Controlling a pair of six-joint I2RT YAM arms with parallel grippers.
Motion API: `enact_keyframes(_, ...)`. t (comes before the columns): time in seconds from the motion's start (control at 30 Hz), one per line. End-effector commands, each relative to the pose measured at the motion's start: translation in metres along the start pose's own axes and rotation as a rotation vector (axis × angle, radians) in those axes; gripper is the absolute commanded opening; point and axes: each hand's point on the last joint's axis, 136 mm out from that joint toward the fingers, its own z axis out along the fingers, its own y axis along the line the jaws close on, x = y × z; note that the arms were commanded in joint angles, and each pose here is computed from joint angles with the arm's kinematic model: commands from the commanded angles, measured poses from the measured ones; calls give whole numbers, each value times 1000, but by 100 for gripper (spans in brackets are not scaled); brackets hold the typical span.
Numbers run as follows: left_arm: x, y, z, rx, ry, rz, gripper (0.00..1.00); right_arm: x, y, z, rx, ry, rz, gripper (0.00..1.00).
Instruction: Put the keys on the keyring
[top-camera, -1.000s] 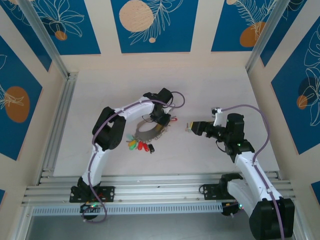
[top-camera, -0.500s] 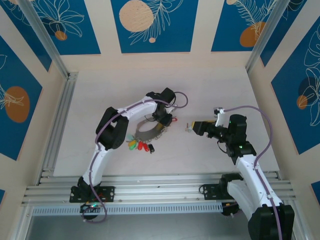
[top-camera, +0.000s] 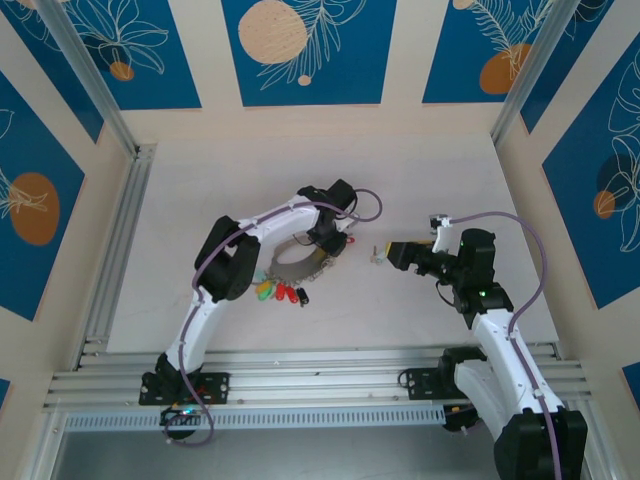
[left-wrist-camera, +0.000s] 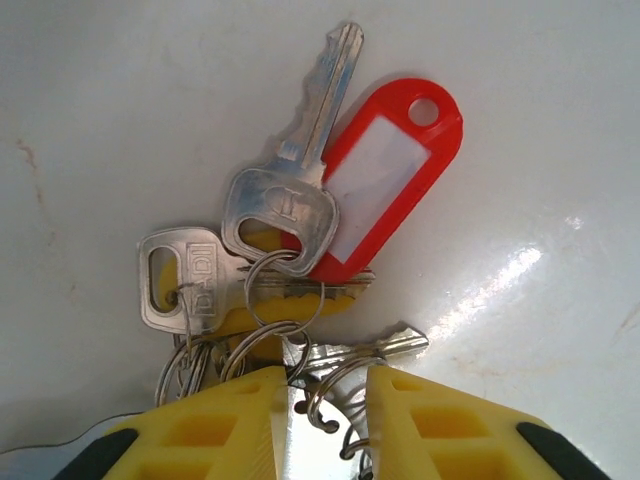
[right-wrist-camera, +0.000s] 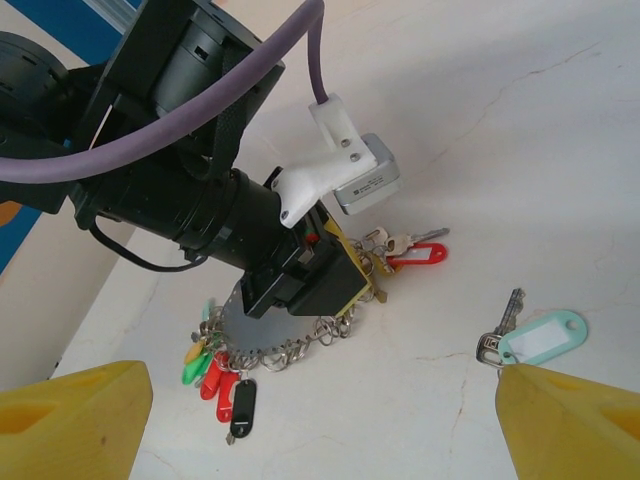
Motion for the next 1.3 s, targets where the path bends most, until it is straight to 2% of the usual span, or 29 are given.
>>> enact_keyframes(0.0, 18, -2, 7, -19, 74, 41, 25, 6, 0, -1, -14, 14, 18, 89)
enact_keyframes(0.23, 20, -6, 5, -2, 68, 39, 17, 5, -3, -3, -3, 8, 28, 89)
enact_keyframes(0.47, 17, -14, -4, 46, 44, 32, 0, 6, -22, -4, 63, 12, 84, 89)
enact_keyframes(0.77, 13, -21, -19, 85, 12, 25, 0, 0, -26, -7, 70, -6, 100, 89)
enact_keyframes(1.0, 8, -33, -52, 145, -87, 81, 0, 1, -22, -7, 51, 2, 97, 89)
enact_keyframes(1.27, 13, -31, -72, 167, -162, 102, 0, -1, -9, -8, -15, 1, 67, 88)
